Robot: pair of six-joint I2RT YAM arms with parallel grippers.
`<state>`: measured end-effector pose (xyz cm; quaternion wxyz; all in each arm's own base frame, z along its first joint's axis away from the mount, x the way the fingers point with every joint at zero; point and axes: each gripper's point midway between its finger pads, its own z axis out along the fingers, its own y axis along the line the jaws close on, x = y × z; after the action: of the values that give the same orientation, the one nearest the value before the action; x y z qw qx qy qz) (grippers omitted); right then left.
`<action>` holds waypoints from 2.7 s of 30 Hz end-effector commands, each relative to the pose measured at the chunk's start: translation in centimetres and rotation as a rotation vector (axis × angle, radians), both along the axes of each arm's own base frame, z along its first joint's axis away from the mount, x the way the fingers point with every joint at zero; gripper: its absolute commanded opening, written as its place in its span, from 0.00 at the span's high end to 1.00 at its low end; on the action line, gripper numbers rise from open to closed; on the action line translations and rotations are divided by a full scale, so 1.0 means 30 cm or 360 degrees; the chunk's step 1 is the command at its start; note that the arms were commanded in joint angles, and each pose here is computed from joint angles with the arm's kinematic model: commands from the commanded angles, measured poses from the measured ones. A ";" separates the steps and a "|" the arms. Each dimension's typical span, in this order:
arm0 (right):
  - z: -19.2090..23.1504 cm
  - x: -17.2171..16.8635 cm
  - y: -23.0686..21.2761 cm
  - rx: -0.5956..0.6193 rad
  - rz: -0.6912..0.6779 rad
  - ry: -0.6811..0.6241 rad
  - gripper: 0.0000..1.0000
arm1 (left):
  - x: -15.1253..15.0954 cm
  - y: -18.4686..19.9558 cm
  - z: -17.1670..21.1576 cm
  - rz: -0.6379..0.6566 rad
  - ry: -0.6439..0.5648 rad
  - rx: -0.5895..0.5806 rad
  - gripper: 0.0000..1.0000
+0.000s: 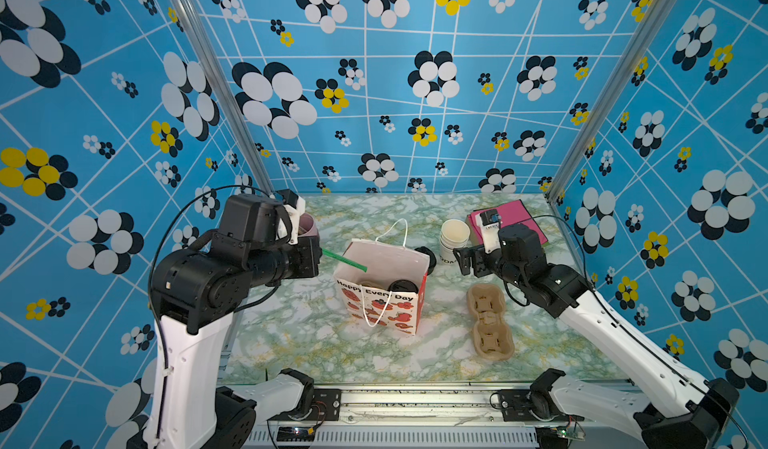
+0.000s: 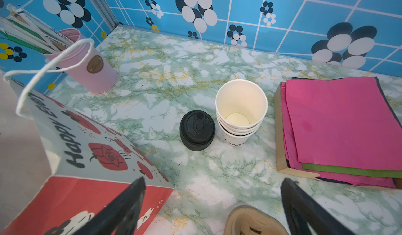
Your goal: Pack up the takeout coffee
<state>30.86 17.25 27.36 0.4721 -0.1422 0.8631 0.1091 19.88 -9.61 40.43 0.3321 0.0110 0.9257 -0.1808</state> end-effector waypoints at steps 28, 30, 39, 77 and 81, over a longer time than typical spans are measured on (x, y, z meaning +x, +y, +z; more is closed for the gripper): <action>-0.069 -0.013 -0.041 -0.0053 -0.0065 0.0060 0.01 | 0.193 -0.251 -0.481 -0.0296 0.0370 0.0155 1.00; -0.072 -0.014 -0.041 -0.0057 -0.0062 0.0062 0.01 | 0.197 -0.273 -0.486 -0.0322 0.0375 0.0147 1.00; -0.093 -0.016 -0.043 -0.0075 -0.0058 0.0079 0.01 | 0.203 -0.353 -0.522 -0.0416 0.0426 0.0128 1.00; -0.161 0.294 -0.692 0.0320 -0.1109 0.0257 0.07 | 0.135 -0.282 -0.194 -0.0466 -0.0347 -0.0082 0.08; -0.202 0.382 -0.775 0.0403 -0.1188 0.0279 0.15 | 0.127 -0.278 -0.207 -0.0484 -0.0361 -0.0082 0.04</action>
<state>39.74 -5.23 19.62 0.3852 0.2306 0.8935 0.0132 23.89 -18.06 33.88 0.3896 0.1498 0.8750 -0.2452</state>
